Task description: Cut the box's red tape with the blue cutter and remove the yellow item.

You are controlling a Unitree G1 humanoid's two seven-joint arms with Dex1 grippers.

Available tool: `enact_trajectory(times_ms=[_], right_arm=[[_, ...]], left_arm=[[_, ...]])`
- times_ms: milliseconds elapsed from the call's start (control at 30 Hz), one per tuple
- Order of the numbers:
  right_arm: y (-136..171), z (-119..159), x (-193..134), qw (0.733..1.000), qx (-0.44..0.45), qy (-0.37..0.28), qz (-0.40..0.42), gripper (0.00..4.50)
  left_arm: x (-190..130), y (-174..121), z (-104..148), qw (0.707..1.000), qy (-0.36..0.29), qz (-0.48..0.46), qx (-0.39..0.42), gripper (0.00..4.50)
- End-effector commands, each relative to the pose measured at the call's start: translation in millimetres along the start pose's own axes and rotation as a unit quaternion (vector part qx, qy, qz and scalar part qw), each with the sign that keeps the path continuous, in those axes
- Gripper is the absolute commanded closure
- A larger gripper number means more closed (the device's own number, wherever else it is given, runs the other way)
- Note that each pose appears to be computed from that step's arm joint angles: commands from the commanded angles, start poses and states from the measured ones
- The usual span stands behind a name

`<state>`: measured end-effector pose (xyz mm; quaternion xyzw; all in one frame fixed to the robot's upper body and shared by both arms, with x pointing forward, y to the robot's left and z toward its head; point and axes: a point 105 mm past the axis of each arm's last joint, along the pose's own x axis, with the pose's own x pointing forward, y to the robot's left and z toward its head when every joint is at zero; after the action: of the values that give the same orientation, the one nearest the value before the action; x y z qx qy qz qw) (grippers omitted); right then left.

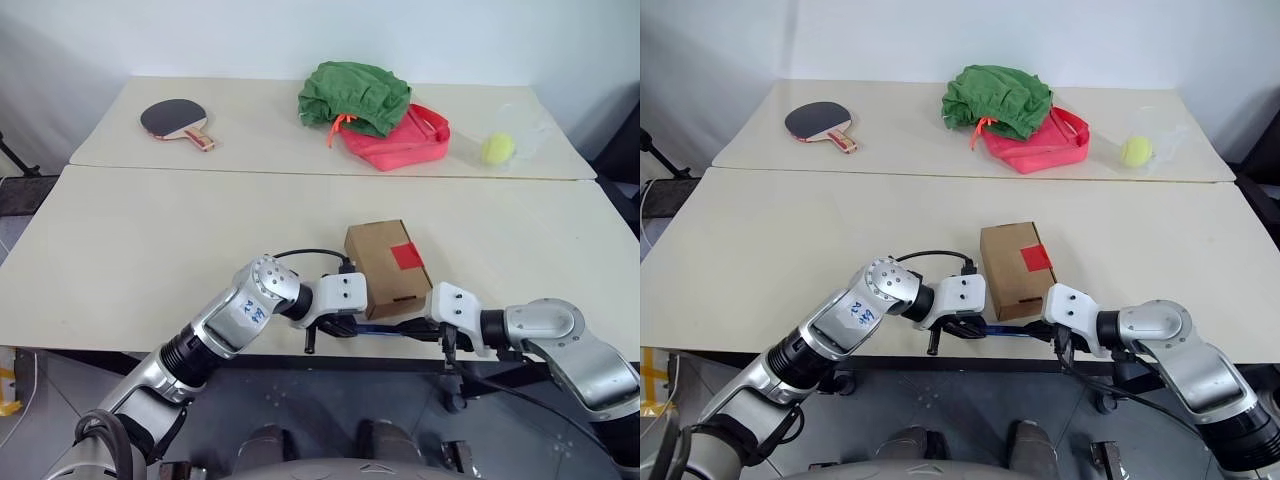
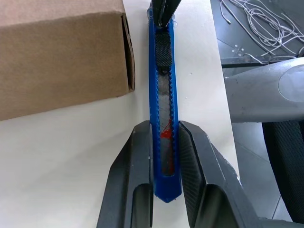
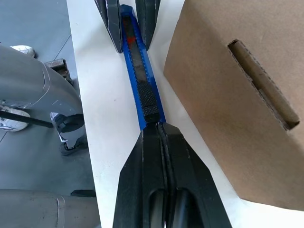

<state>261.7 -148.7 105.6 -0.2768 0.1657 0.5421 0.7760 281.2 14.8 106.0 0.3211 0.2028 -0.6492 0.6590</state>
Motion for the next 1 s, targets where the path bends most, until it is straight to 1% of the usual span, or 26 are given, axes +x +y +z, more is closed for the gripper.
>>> enact_trajectory(times_ms=[33, 233, 633, 767, 833, 867, 933, 1000], right_arm=[[5, 1, 4, 1.0, -0.005, 0.0, 0.012, 4.47], [11, 14, 22, 0.999, -0.003, -0.024, 0.023, 4.47], [20, 28, 41, 0.999, 0.011, -0.046, 0.027, 4.47], [22, 31, 31, 0.998, 0.032, -0.059, 0.019, 4.47], [29, 40, 12, 0.992, 0.069, -0.099, 0.03, 4.47], [32, 46, 2, 0.988, 0.095, -0.119, 0.037, 4.31], [35, 59, -26, 0.973, 0.156, -0.165, 0.039, 3.94], [36, 65, -39, 0.965, 0.187, -0.181, 0.033, 3.25]], left_arm=[[1, -3, 5, 1.0, -0.004, -0.006, 0.015, 4.07], [2, -3, 7, 1.0, -0.006, -0.004, 0.016, 4.07], [5, -1, 9, 1.0, -0.012, -0.003, 0.018, 4.07], [4, -1, 9, 1.0, -0.016, -0.004, 0.02, 4.07], [-1, -3, 4, 0.999, -0.027, -0.007, 0.039, 4.07], [-4, -3, 4, 0.998, -0.037, -0.006, 0.055, 4.07], [-14, -4, 8, 0.99, -0.091, 0.004, 0.108, 4.07], [-21, -8, 10, 0.981, -0.129, 0.005, 0.145, 4.07]])
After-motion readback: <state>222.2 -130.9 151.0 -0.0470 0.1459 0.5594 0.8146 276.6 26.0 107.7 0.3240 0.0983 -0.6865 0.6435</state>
